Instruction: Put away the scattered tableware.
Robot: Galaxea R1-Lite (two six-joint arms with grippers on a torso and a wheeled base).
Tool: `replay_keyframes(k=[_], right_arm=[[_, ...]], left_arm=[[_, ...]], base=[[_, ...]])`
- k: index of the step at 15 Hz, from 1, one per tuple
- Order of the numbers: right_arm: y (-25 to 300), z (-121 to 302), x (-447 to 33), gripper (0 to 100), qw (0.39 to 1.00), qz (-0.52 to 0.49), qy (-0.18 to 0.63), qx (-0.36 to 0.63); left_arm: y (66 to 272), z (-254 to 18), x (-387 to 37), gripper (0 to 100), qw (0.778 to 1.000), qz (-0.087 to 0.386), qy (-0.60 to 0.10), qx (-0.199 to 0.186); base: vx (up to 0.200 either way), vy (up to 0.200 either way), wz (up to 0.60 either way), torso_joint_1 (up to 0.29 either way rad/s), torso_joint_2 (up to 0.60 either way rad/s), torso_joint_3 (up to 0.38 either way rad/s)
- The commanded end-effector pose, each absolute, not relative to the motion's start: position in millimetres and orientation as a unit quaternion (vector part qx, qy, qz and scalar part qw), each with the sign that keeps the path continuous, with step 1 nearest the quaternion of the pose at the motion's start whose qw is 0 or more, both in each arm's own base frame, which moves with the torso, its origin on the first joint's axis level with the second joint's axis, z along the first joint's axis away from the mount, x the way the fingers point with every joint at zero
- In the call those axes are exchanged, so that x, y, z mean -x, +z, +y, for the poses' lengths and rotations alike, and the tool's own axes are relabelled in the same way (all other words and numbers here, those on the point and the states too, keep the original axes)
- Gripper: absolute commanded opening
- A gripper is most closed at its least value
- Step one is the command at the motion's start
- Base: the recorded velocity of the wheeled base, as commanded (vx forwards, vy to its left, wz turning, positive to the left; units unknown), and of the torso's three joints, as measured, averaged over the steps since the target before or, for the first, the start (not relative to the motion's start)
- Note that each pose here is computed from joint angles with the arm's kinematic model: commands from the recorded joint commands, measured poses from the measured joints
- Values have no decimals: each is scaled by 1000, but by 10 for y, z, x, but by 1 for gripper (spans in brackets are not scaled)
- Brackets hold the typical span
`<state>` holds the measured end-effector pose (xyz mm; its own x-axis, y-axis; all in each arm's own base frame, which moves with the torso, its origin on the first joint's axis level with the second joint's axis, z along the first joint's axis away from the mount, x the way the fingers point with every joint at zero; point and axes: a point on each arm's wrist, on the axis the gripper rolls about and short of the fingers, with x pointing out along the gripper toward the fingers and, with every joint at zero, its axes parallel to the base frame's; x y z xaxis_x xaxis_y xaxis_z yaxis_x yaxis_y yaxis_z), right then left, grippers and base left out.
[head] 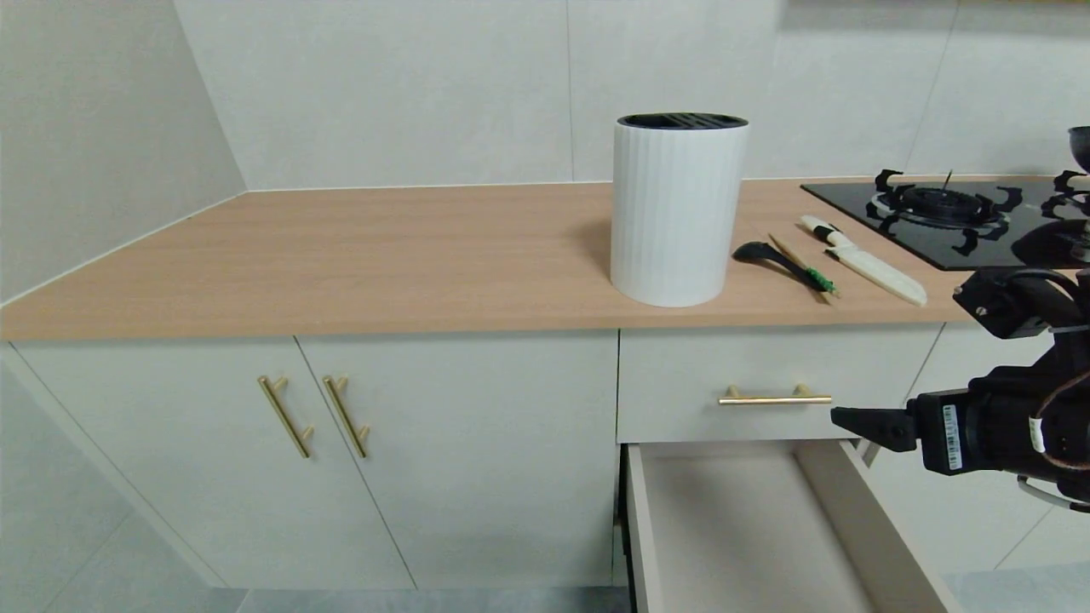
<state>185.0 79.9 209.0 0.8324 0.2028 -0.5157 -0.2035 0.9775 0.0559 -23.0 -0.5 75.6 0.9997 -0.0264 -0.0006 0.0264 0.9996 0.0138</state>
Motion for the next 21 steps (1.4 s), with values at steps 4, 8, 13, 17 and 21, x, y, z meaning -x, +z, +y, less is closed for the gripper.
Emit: replay_keyframes(k=[4, 8, 13, 17, 21], right_arm=[[2052, 819, -1889, 100, 955, 278, 106, 3], [2008, 840, -2058, 100, 959, 266, 96, -2], [2211, 866, -2797, 100, 981, 185, 50, -26], [2146, 918, -3059, 100, 983, 183, -14, -27], [1921, 991, -3313, 100, 980, 191, -37, -28]], left_arm=[[756, -5, 229, 100, 1000, 1, -13, -7], [756, -5, 229, 100, 1000, 1, -13, -7], [754, -5, 229, 100, 1000, 1, -13, -7], [756, -5, 229, 100, 1000, 1, -13, -7], [756, -5, 229, 100, 1000, 1, -13, -7]], base=[[0, 0, 0, 190, -475, -287], [0, 0, 0, 84, -205, -124], [0, 0, 0, 0, 0, 0], [0, 0, 0, 0, 0, 0], [0, 0, 0, 0, 0, 0]])
